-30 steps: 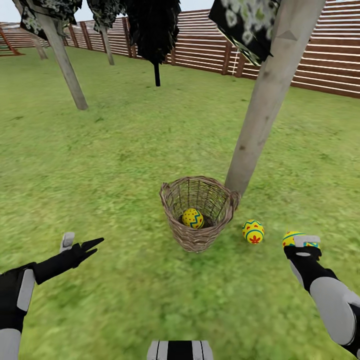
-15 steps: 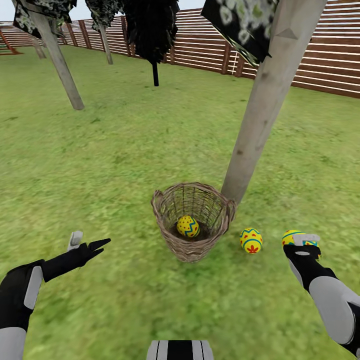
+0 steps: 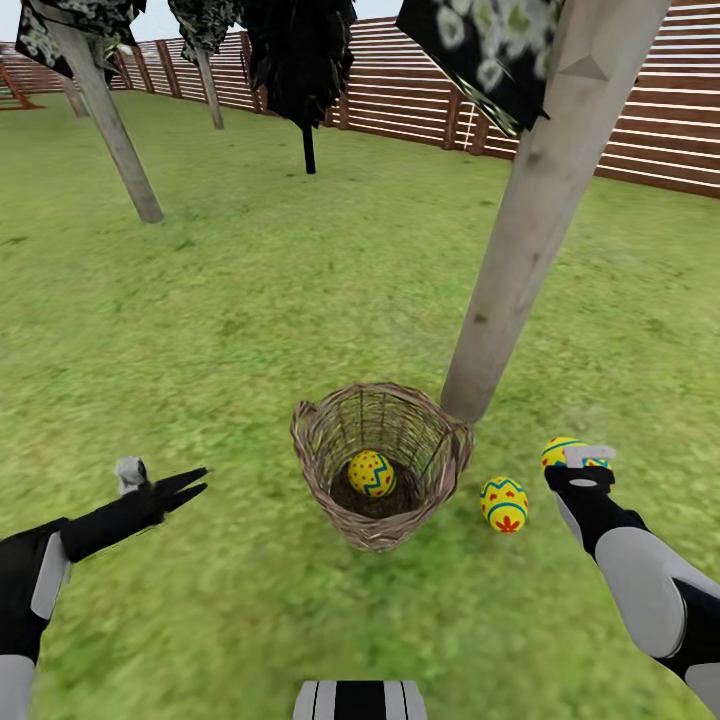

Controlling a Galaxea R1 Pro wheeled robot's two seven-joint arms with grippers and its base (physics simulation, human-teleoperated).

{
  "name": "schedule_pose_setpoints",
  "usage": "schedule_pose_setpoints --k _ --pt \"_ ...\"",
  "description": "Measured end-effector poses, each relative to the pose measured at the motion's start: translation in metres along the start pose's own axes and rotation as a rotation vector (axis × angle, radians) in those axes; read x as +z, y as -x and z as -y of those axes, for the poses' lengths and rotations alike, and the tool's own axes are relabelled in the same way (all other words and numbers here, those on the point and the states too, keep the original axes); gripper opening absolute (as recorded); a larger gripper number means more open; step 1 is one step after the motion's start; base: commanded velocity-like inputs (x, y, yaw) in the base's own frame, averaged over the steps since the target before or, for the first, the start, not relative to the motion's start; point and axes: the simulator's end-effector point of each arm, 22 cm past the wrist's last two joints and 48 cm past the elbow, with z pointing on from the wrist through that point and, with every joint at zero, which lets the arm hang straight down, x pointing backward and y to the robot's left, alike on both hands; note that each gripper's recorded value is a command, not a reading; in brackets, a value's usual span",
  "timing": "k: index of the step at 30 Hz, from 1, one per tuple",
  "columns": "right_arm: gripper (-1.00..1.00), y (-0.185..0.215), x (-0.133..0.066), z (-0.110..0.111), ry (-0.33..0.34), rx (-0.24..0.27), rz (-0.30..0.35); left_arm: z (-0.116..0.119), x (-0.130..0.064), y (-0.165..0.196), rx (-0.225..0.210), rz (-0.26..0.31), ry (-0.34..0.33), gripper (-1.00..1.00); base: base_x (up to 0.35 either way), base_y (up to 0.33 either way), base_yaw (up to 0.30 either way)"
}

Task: Take the three Easter eggs out of the wicker basket on the lawn in the garden, then place them on the lawn next to a single tree (choose any tree) so that all three eggs are next to the same tree and none are left in the basket.

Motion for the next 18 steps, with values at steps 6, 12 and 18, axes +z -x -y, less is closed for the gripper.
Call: schedule_pose_setpoints --k 6,12,18 --pt "-1.00 -0.011 0.005 -0.002 0.000 -0.006 -0.016 0.009 -0.009 0.004 0.011 -0.006 -0.058 1.00 0.000 0.000 0.000" --pt "-1.00 -0.031 0.012 -0.007 -0.002 -0.024 -0.060 0.018 -0.007 -0.002 -0.008 -0.016 -0.141 1.00 0.000 0.000 0.000" --pt "-1.00 -0.025 0.022 -0.022 0.024 -0.035 -0.154 0.021 -0.001 -0.003 0.020 -0.029 -0.149 1.00 0.000 0.000 0.000"
